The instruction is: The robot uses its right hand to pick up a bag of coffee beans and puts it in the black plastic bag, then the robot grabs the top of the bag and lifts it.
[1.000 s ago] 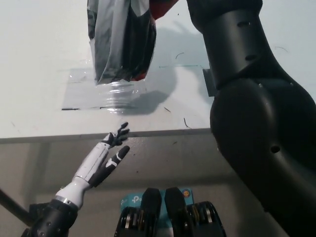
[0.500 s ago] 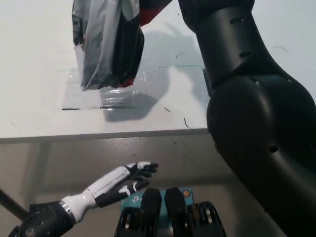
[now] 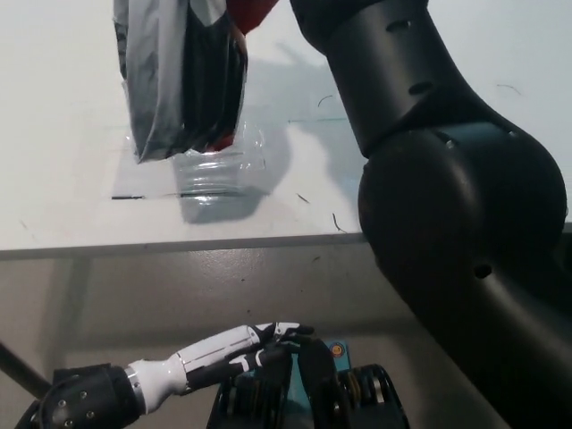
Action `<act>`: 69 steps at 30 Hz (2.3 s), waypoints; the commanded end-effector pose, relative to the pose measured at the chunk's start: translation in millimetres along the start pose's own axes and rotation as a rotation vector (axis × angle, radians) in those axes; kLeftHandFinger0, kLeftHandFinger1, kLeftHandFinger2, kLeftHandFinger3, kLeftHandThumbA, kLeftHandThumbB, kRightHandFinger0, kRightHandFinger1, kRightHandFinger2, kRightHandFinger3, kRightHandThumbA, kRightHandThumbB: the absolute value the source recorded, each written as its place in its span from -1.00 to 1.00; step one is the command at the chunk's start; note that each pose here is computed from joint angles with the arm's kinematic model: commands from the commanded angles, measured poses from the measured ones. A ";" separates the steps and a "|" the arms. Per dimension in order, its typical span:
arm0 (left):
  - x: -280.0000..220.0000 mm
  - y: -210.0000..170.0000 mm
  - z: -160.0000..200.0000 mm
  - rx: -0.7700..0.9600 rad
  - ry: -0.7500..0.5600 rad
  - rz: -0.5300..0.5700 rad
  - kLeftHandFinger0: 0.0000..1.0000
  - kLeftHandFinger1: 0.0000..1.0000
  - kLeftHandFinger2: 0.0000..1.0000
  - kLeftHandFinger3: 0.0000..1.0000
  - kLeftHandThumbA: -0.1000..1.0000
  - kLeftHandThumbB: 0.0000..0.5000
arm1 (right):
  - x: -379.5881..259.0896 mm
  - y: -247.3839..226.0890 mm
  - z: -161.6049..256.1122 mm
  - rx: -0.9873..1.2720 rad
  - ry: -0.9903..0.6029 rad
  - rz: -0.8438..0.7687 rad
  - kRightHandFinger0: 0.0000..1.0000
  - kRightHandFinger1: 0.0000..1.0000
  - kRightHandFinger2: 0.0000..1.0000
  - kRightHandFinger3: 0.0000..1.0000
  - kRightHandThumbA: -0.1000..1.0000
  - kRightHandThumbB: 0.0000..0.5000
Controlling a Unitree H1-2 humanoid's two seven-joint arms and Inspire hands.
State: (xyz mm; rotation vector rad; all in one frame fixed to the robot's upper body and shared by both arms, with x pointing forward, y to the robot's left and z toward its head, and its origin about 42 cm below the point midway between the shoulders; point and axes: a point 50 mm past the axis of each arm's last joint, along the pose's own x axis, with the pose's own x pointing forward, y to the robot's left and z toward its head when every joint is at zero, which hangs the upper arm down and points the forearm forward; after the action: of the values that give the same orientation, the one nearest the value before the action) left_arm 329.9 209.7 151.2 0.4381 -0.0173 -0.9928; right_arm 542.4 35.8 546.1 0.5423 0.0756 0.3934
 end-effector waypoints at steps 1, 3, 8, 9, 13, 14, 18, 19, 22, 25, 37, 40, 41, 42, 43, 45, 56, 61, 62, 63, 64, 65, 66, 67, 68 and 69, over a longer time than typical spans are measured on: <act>-3.0 6.3 12.7 0.026 -0.014 -0.068 0.88 0.87 0.90 0.91 0.91 0.02 | -0.5 2.4 19.2 0.082 -0.165 0.094 -1.00 -0.97 0.00 1.00 -1.00 -0.95; -2.4 6.3 12.3 0.042 -0.007 -0.073 0.89 0.87 0.92 0.95 0.95 0.04 | 4.8 -22.8 0.6 0.079 -0.129 0.048 -1.00 -0.66 0.27 0.94 -1.00 -0.49; -1.7 8.0 14.0 0.088 0.010 -0.067 0.97 0.92 0.98 1.00 0.97 0.13 | 10.0 -108.1 -73.4 0.077 -0.006 -0.098 -1.00 -0.75 0.29 1.00 -1.00 -0.54; -1.3 8.6 14.8 0.104 0.010 -0.066 1.00 1.00 1.00 1.00 1.00 0.14 | 8.3 -125.3 -88.5 0.054 0.013 -0.127 -1.00 -0.78 0.29 1.00 -1.00 -0.67; 0.0 10.1 17.1 0.119 0.008 -0.066 1.00 1.00 1.00 1.00 1.00 0.16 | -0.7 -172.7 -124.4 0.050 0.059 -0.199 -1.00 -0.81 0.26 0.39 -1.00 -0.66; 0.5 11.4 17.5 0.119 0.010 -0.064 1.00 1.00 1.00 1.00 0.99 0.19 | -3.8 -185.2 -131.8 0.050 0.070 -0.214 -1.00 -0.81 0.24 0.74 -1.00 -0.62; 0.3 14.4 16.5 0.111 0.010 -0.059 1.00 0.97 0.98 0.97 0.96 0.14 | -15.1 -223.3 -149.5 0.027 0.108 -0.280 -1.00 -0.76 0.31 0.53 -1.00 -0.69; 0.2 16.0 16.6 0.113 0.005 -0.059 1.00 0.95 0.95 0.95 0.95 0.14 | -17.5 -231.0 -150.9 0.020 0.110 -0.296 -1.00 -0.74 0.35 0.65 -1.00 -0.69; -0.2 16.2 16.7 0.110 0.016 -0.060 1.00 0.92 0.92 0.92 0.95 0.17 | -23.7 -250.4 -151.6 -0.034 0.120 -0.339 -1.00 -0.71 0.39 0.37 -1.00 -0.61; -1.3 17.1 15.9 0.103 0.021 -0.054 0.99 0.90 0.90 0.92 0.93 0.16 | -25.5 -260.8 -138.1 -0.232 0.114 -0.365 -1.00 -0.39 0.62 -0.08 -1.00 -0.52; 0.4 16.5 15.0 0.138 0.037 -0.047 1.00 0.98 1.00 1.00 0.97 0.21 | -13.1 -192.0 13.8 -1.160 -0.137 -0.282 1.00 1.00 1.00 1.00 0.35 -0.06; 1.9 16.8 14.6 0.131 0.034 -0.045 1.00 0.95 1.00 1.00 0.95 0.19 | -17.7 -158.8 48.0 -1.339 -0.209 -0.250 1.00 1.00 1.00 1.00 0.62 0.14; 2.2 17.8 14.4 0.118 0.038 -0.046 1.00 0.95 0.98 1.00 0.93 0.22 | -22.7 -138.1 66.1 -1.429 -0.250 -0.237 1.00 1.00 1.00 1.00 0.62 0.32; 2.1 18.3 14.4 0.115 0.039 -0.046 1.00 0.95 0.95 1.00 0.94 0.22 | -26.7 -123.7 76.3 -1.471 -0.272 -0.227 1.00 1.00 1.00 1.00 0.62 0.42; 2.1 18.6 14.4 0.113 0.038 -0.046 1.00 0.94 0.94 0.97 0.94 0.20 | -30.6 -110.8 84.6 -1.517 -0.284 -0.220 1.00 1.00 1.00 1.00 0.66 0.51; 2.2 17.9 14.0 0.111 0.036 -0.045 1.00 0.92 0.92 0.93 0.93 0.18 | -38.0 -91.1 95.1 -1.598 -0.300 -0.208 1.00 1.00 1.00 1.00 0.71 0.62; 3.2 15.4 12.8 0.100 0.037 -0.049 0.96 0.89 0.90 0.93 0.93 0.21 | -81.2 -42.4 115.1 -1.710 -0.413 -0.122 1.00 1.00 1.00 1.00 0.83 0.49; 3.5 19.2 12.1 0.089 0.019 -0.038 1.00 0.94 0.99 1.00 0.92 0.13 | -120.0 -27.8 140.1 -1.684 -0.557 -0.090 1.00 1.00 1.00 1.00 1.00 0.42; 3.3 21.0 13.0 0.095 0.022 -0.033 1.00 0.97 1.00 1.00 0.93 0.17 | -129.1 -25.4 146.2 -1.693 -0.584 -0.080 1.00 1.00 1.00 1.00 1.00 0.44; 2.8 22.9 14.0 0.100 0.026 -0.030 1.00 0.98 1.00 1.00 0.94 0.17 | -140.7 -22.8 153.1 -1.697 -0.616 -0.066 1.00 1.00 1.00 1.00 1.00 0.47; 2.3 24.5 14.6 0.103 0.029 -0.027 1.00 0.98 1.00 1.00 0.94 0.17 | -148.3 -20.9 157.4 -1.700 -0.637 -0.057 1.00 1.00 1.00 1.00 1.00 0.47; 1.8 25.8 14.9 0.105 0.029 -0.025 1.00 0.96 1.00 1.00 0.95 0.16 | -156.6 -18.7 162.1 -1.706 -0.657 -0.047 1.00 1.00 1.00 1.00 1.00 0.55; 0.5 27.0 14.8 0.105 0.028 -0.019 1.00 0.96 1.00 1.00 0.94 0.16 | -173.0 -15.0 171.5 -1.694 -0.680 0.002 1.00 1.00 1.00 1.00 1.00 0.30; 0.0 27.1 14.7 0.104 0.027 -0.017 1.00 0.96 1.00 1.00 0.94 0.16 | -179.6 -13.9 175.0 -1.684 -0.685 0.028 1.00 1.00 1.00 1.00 1.00 0.29; 0.1 26.9 14.4 0.106 0.027 -0.015 1.00 0.98 1.00 1.00 0.95 0.15 | -185.5 -13.3 179.7 -1.630 -0.684 0.087 1.00 1.00 1.00 1.00 0.96 0.22; 0.5 26.7 14.1 0.111 0.027 -0.012 1.00 0.98 1.00 1.00 0.95 0.15 | -190.2 -13.0 183.7 -1.568 -0.681 0.149 1.00 1.00 1.00 1.00 0.90 0.20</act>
State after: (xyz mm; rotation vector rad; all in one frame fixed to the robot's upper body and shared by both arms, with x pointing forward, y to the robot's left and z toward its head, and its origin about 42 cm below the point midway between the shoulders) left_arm 337.2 208.2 155.4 0.5199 0.0001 -1.0288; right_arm 492.0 -102.0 573.7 -0.9596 -0.6361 0.2196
